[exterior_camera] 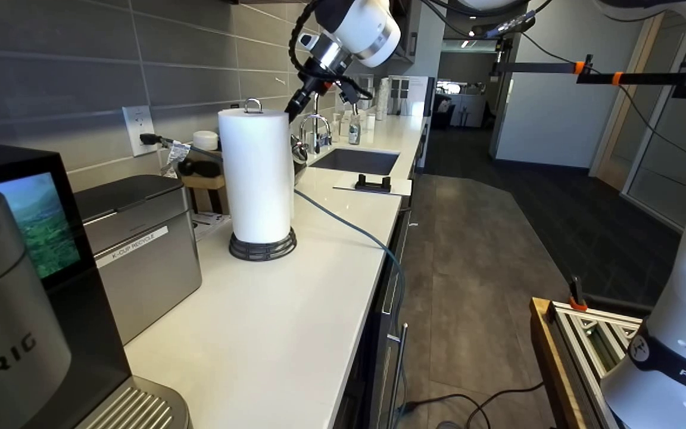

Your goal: Tear one paper towel from the roll.

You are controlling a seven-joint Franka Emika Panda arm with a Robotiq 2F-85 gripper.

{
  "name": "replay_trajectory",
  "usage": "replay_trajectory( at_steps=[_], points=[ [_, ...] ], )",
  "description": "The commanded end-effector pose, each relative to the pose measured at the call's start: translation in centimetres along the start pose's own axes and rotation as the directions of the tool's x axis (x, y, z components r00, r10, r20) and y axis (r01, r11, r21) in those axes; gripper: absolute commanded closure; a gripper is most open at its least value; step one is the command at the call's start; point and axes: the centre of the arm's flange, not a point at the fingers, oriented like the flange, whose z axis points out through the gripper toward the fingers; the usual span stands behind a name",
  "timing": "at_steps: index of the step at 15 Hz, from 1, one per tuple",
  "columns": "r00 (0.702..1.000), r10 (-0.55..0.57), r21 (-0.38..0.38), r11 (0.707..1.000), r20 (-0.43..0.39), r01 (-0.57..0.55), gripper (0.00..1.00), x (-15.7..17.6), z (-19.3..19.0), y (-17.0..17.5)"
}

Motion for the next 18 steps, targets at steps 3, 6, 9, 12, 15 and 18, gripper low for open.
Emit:
replay_trajectory(
  at_steps=[3, 6, 9, 12, 15, 18],
  points=[
    [0.995, 0.034, 0.000, 0.999, 0.092, -0.034, 1.00, -2.5, -3.5, -4.5],
    [0.990, 0.072, -0.007, 0.997, 0.122, -0.071, 1.00, -3.3, -4.8, -5.8],
    [0.982, 0.105, 0.026, 0.994, 0.159, -0.111, 1.00, -3.3, -5.2, -7.4],
    [0.971, 0.099, 0.087, 0.989, 0.220, -0.120, 1.00, -3.3, -5.7, -9.4],
    [0.956, 0.096, 0.178, 0.973, 0.277, -0.149, 1.00, -3.2, -5.6, -11.1],
    [0.952, 0.049, 0.245, 0.961, 0.303, -0.127, 1.00, -2.8, -5.5, -12.6]
  ],
)
